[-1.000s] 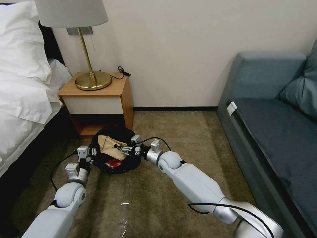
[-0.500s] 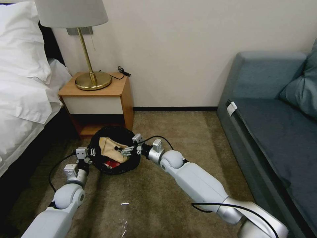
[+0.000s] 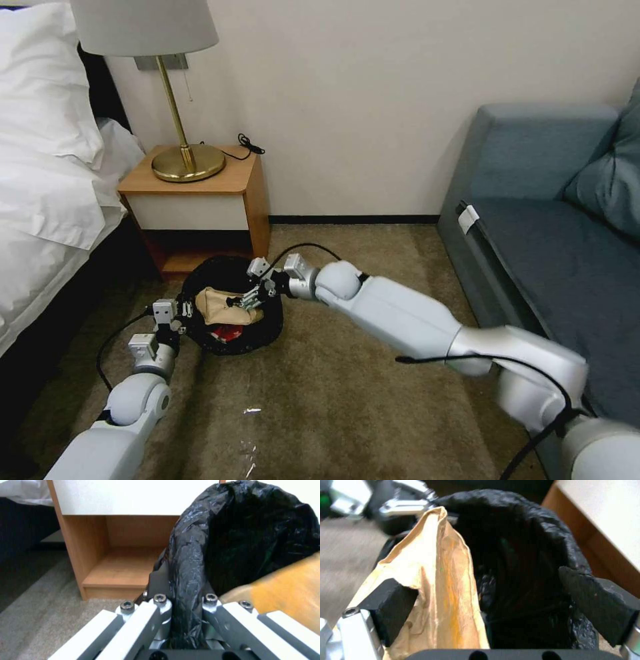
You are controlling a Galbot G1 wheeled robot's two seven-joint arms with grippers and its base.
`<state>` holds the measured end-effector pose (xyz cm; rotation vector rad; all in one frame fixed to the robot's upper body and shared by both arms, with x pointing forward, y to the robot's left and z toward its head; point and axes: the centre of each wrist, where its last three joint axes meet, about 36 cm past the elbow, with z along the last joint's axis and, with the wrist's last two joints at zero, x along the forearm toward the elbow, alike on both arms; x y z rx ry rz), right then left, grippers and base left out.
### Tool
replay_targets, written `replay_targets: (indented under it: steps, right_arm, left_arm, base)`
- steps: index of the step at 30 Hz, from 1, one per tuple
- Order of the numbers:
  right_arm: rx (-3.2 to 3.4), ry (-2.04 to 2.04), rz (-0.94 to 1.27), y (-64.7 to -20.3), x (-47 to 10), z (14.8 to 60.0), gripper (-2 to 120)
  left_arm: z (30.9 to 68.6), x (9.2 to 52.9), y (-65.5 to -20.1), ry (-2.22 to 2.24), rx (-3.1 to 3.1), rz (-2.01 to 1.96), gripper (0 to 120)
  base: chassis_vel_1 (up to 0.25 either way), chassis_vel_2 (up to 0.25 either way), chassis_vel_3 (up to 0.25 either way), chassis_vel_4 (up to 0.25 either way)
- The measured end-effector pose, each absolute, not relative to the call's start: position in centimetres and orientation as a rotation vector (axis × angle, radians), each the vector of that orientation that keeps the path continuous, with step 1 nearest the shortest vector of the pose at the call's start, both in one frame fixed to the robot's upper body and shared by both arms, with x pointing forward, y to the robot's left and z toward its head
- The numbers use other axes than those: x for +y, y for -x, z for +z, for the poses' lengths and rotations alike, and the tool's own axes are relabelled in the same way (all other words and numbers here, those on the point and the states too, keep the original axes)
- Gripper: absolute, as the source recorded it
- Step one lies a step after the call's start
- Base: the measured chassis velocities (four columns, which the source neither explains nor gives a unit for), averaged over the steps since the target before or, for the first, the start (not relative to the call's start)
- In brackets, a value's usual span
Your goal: Pick up the trash bin, then pick up the garbage on the floor and place it into the trash bin.
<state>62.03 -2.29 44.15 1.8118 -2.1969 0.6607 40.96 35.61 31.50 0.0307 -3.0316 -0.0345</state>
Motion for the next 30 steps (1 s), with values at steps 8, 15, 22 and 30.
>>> replay_targets:
  steps: [8, 15, 22, 30]
  right_arm:
    - [-2.001, -1.923, 0.801, -64.0, -2.6, 47.5, 100]
    - [-1.848, -1.982, 1.042, -65.7, -1.4, 50.0, 100]
    - [-1.667, -1.984, 1.369, -66.8, 0.7, 52.1, 100]
    - [-1.567, -2.007, 1.493, -67.3, 3.2, 53.1, 100]
  left_arm:
    - [30.7, 35.2, -40.6, -0.023, -3.023, -0.039, 4]
    - [30.8, 34.1, -40.5, -0.007, -3.018, -0.035, 4]
    - [31.1, 33.5, -40.2, -0.005, -3.01, -0.038, 4]
    - [30.9, 33.6, -39.4, -0.027, -3.003, -0.04, 4]
  base:
    - [0.0, 0.0, 0.0, 0.0]
    - [0.0, 0.0, 0.0, 0.0]
    - [0.0, 0.0, 0.0, 0.0]
    - [0.0, 0.0, 0.0, 0.0]
